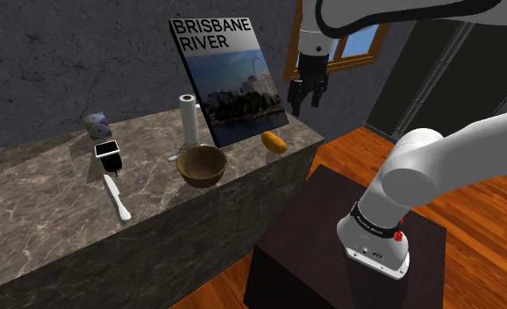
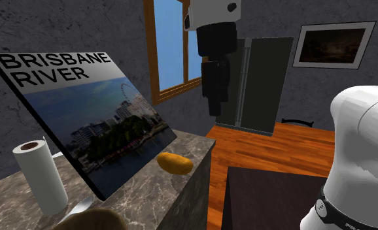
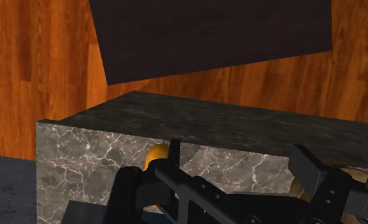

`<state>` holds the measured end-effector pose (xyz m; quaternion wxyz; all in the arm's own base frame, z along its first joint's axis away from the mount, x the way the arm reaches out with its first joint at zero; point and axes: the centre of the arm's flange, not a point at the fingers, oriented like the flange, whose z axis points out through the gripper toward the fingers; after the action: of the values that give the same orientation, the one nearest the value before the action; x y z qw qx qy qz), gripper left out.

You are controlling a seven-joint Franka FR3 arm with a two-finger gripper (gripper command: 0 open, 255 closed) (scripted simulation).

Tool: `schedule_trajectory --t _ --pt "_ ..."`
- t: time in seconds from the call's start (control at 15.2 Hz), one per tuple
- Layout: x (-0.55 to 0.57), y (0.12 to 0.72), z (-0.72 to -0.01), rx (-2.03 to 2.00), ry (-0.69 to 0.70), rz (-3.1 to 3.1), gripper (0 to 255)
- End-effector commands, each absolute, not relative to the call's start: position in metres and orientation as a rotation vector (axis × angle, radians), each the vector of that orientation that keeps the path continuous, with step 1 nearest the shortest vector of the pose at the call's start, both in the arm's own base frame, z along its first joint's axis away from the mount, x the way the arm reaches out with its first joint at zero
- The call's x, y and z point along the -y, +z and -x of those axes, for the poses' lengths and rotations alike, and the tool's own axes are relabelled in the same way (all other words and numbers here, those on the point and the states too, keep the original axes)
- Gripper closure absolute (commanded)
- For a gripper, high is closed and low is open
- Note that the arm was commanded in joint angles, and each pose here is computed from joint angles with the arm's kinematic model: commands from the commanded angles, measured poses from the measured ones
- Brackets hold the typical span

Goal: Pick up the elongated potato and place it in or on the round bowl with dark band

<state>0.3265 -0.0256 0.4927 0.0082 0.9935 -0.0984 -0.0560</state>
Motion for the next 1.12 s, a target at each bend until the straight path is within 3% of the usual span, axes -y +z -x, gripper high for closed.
schedule_trajectory --t 0.0,1.06 --pt "0.034 0.472 -0.340 0.319 -0.151 -3.102 0" --pt "0.115 0.316 -0.439 0.415 -0.002 -3.066 0"
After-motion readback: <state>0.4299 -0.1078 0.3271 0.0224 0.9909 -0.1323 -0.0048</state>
